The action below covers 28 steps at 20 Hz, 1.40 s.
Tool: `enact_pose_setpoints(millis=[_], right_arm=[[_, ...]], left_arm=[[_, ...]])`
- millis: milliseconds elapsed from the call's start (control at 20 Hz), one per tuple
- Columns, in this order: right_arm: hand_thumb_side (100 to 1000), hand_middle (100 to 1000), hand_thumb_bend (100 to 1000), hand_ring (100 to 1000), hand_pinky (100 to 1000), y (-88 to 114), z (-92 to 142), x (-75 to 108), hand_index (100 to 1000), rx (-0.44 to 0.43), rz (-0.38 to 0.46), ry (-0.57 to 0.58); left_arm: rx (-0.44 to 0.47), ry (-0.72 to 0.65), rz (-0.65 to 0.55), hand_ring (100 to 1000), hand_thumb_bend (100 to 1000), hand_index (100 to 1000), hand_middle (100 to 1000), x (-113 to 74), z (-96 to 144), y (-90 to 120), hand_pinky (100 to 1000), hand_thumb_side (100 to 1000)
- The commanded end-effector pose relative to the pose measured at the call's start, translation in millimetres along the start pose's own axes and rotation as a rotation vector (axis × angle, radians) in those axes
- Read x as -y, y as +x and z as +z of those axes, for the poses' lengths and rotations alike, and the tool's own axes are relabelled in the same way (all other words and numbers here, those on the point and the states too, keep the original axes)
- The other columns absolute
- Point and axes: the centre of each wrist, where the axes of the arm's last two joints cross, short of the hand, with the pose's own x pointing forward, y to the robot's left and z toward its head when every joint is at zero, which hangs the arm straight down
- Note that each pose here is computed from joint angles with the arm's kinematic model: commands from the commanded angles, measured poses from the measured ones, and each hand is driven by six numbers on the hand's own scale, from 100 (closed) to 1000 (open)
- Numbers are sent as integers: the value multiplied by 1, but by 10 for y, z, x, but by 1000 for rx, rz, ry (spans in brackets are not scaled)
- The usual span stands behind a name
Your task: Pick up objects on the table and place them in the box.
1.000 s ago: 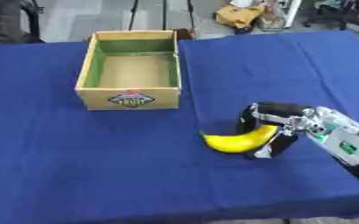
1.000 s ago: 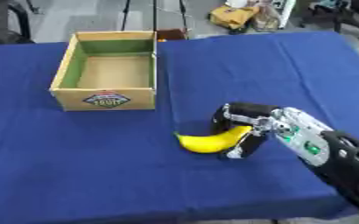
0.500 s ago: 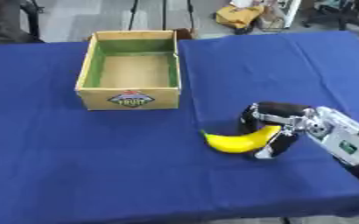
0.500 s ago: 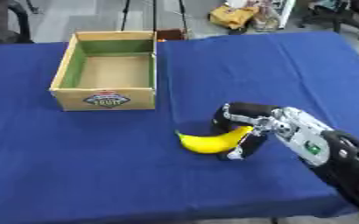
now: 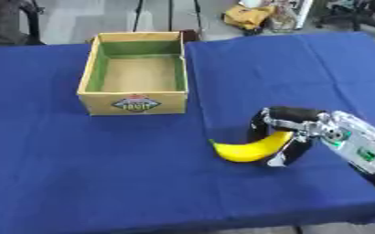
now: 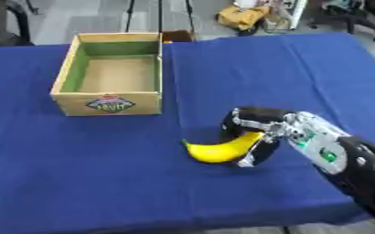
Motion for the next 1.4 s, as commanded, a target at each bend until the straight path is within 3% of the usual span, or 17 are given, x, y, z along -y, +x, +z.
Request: enact_pose_setpoints(millis=[50,700,1400], right_arm=[[100,489,484,500,581,22,109,189,623,-4,33,-29],[100,486,483,494,579,93,156,307,621,9,23,-70],[100,484,482,486,577,127,266,615,619,0,24,-197]], left_arm=[[21,-6,-19,830,1000,904,819,-46,-46,80,786,714],[19,-9,-20,831,1000,904,820,-50,-48,81,786,713],[15,-12,-23,832,1000,904,821,-55,-45,78,787,713]])
